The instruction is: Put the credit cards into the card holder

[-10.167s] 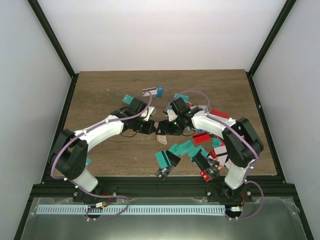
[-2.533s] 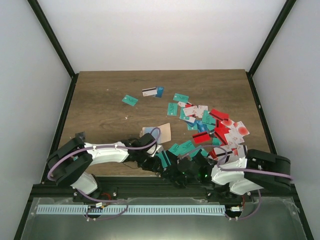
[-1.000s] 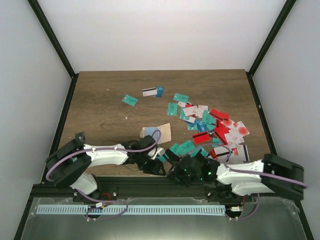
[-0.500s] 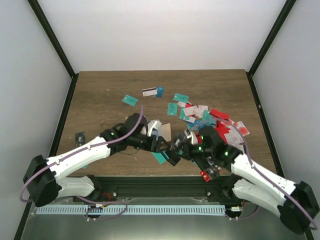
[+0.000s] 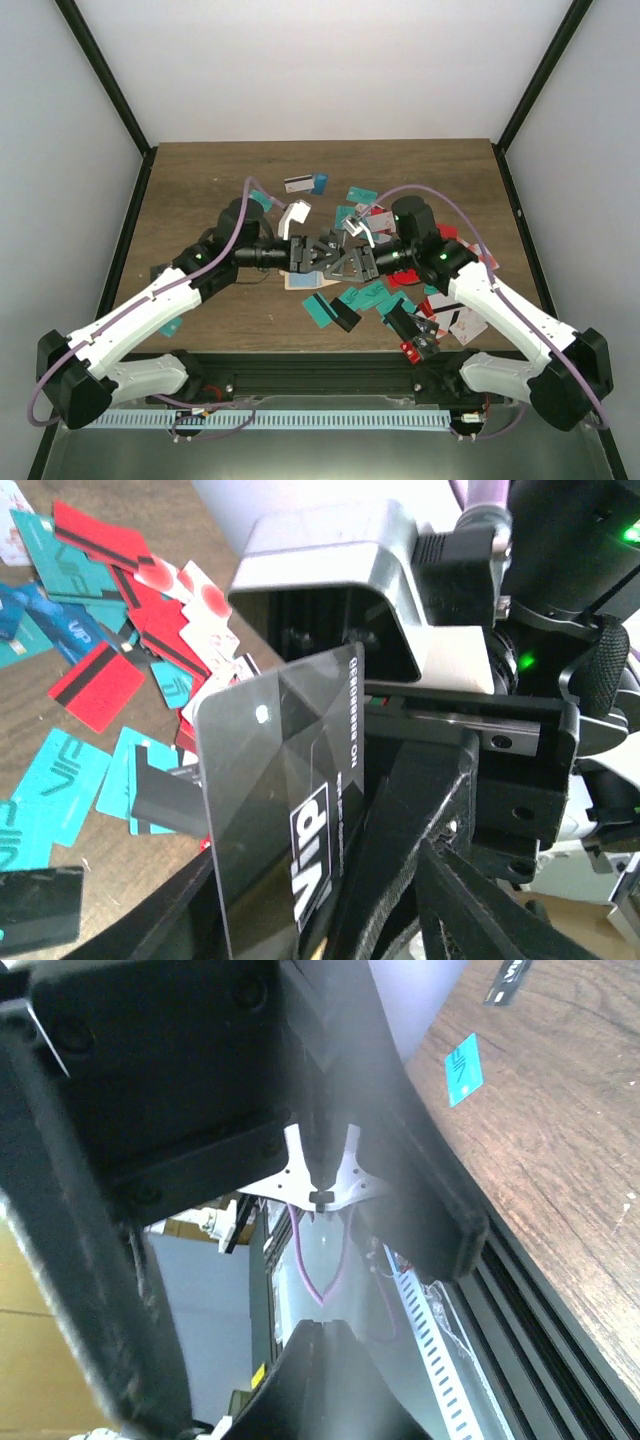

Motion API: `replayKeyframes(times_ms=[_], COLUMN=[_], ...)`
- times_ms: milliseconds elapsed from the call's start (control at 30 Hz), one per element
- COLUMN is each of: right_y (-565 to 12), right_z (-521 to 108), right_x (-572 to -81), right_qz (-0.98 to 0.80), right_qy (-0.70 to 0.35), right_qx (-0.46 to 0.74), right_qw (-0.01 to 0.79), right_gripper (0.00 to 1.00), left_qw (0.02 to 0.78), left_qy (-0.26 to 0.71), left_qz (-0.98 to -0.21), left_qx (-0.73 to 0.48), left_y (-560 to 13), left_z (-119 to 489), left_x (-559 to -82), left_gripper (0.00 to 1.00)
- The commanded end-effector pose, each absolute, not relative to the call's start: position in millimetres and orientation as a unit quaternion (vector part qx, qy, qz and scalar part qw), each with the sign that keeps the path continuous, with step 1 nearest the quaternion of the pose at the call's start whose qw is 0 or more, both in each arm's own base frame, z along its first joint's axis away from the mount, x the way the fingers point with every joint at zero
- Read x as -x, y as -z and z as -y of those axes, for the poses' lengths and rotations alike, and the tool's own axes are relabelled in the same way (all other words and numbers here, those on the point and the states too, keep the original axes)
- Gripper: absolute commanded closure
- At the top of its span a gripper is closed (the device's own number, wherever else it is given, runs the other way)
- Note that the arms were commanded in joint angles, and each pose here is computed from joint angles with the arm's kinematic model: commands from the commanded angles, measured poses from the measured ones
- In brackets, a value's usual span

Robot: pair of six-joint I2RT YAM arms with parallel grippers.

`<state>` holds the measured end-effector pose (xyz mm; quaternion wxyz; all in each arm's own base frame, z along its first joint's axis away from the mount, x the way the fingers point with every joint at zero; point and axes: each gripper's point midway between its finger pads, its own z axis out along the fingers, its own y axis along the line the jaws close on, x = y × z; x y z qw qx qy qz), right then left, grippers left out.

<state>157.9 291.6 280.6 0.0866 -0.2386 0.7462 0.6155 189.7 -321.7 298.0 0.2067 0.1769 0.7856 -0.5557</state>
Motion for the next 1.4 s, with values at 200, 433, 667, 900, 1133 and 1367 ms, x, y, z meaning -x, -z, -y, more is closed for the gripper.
replayKeyframes(times_ms=[200, 433, 667, 900, 1133, 1367], right_y=[-311.8, -300.4, -237.3, -212.5, -221.6, -245.8], right_z=[-295.1, -297.8, -276.1, -284.2, -301.1, -305.2], right_x=[-149.6, -169.8, -222.2, -228.3, -235.7, -229.2], right_qz=[-0.688, -0.727, -0.840, -0.840, -0.809, -0.767], right_qy=[-0.654, -0.623, -0.503, -0.510, -0.551, -0.601], right_qx=[0.302, 0.267, 0.141, 0.138, 0.169, 0.189], right_qw=[0.085, 0.106, 0.147, 0.123, 0.119, 0.119], right_gripper=[0.99, 0.35, 0.24, 0.27, 0.18, 0.20], left_qw=[0.254, 0.249, 0.215, 0.182, 0.170, 0.172], left_qy=[0.562, 0.504, 0.371, 0.411, 0.516, 0.573], left_qz=[-0.762, -0.813, -0.900, -0.888, -0.831, -0.792], left_qx=[-0.196, -0.155, -0.076, -0.100, -0.119, -0.122], left_y=[-318.9, -287.3, -213.7, -193.5, -230.7, -269.9], left_z=[312.9, 298.2, 250.6, 266.2, 293.7, 302.2], left_x=[-199.3, -215.6, -248.7, -243.5, -240.5, -237.8], left_gripper=[0.96, 0.96, 0.96, 0.96, 0.96, 0.96])
